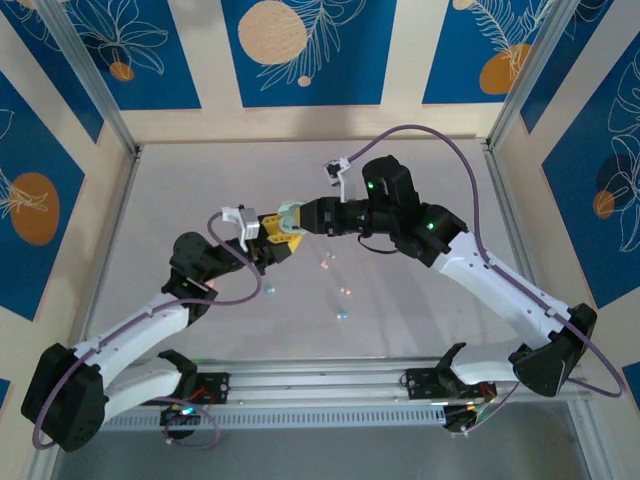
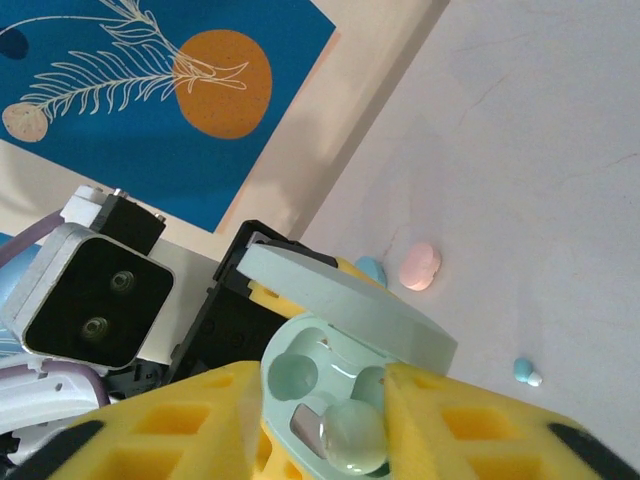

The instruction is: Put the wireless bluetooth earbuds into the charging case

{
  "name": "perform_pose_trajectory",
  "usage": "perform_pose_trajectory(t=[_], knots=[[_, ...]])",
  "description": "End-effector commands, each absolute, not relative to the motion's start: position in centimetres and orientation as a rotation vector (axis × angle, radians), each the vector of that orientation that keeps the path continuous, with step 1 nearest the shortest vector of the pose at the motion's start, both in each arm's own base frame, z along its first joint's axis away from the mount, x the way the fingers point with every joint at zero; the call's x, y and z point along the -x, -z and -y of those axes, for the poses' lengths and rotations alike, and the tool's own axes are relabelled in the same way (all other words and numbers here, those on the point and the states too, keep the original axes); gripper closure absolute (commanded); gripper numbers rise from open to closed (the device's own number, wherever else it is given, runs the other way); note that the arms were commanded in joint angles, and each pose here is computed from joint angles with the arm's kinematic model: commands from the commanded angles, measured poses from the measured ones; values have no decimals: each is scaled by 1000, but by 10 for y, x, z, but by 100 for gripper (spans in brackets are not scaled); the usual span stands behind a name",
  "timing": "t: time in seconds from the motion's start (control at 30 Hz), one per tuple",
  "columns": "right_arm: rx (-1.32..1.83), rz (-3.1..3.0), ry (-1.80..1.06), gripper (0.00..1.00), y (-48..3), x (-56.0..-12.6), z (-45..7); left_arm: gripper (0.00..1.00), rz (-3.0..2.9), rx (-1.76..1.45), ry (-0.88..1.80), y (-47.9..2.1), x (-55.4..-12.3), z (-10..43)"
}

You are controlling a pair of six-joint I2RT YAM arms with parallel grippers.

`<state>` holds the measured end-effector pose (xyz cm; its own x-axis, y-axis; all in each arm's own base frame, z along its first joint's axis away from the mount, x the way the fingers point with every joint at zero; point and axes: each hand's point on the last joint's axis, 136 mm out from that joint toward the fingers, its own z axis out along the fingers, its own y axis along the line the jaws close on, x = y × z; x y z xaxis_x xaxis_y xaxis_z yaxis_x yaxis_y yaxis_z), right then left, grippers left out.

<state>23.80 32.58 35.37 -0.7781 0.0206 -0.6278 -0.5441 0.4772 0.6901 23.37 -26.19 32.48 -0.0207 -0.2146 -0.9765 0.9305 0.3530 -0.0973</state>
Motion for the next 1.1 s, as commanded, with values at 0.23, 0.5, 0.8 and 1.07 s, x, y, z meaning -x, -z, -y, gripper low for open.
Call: perform_pose_trajectory(t=[0.23, 0.5, 0.8, 1.07], knots=[[427, -2061, -1287, 47, -382, -230, -311, 70, -1182, -771, 1070, -336, -225, 263], [384, -2114, -1259, 61, -375, -228, -303, 70, -1184, -768, 1061, -337, -226, 262], [358, -2211, -1241, 80, -359, -228, -303, 70, -1180, -768, 1057, -338, -225, 262], [370, -2240, -1255, 81, -355, -229, -310, 70, -1177, -782, 1057, -338, -224, 262]])
